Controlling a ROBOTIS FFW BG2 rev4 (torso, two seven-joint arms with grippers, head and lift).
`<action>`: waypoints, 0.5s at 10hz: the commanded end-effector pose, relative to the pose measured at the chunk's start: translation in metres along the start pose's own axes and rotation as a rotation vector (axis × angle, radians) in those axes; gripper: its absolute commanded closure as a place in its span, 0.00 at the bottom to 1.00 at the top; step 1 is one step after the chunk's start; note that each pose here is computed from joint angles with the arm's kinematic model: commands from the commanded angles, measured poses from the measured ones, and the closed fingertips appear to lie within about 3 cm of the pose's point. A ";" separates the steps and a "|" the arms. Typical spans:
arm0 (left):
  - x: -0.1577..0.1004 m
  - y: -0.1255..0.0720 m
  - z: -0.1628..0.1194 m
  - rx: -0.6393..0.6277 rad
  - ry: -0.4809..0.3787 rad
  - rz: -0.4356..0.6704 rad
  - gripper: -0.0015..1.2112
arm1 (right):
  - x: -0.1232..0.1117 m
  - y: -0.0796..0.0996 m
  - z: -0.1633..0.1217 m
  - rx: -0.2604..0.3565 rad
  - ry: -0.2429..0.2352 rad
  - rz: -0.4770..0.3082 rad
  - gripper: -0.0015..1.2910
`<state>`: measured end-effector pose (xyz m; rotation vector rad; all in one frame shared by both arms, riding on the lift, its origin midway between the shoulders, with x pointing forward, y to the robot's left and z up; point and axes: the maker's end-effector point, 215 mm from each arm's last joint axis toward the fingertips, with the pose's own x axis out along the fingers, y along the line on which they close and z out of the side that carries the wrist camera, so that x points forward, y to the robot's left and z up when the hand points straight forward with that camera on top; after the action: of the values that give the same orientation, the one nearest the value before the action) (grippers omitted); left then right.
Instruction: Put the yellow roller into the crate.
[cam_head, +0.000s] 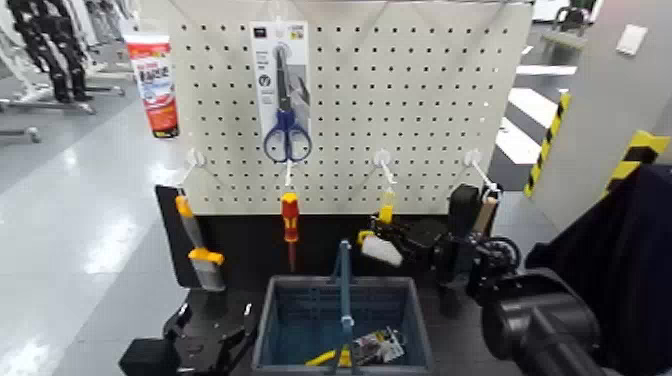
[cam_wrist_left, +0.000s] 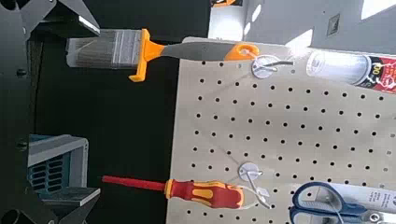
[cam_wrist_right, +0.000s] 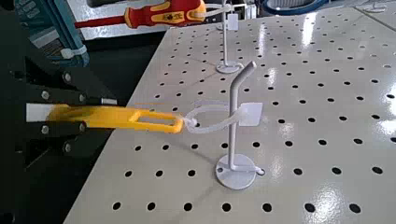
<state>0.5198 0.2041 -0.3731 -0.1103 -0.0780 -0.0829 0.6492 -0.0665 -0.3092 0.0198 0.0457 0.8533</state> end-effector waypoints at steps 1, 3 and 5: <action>0.000 0.000 0.000 0.000 0.000 0.000 0.09 | -0.002 -0.001 0.003 0.001 -0.013 -0.004 0.98; -0.001 0.000 -0.001 0.000 0.001 0.000 0.09 | -0.004 -0.001 0.005 0.001 -0.022 -0.007 0.98; -0.001 0.000 -0.001 -0.002 0.001 0.001 0.09 | -0.005 0.004 0.009 -0.003 -0.030 0.000 0.98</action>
<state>0.5192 0.2040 -0.3739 -0.1112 -0.0766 -0.0821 0.6449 -0.0679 -0.3004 0.0300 0.0180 0.8520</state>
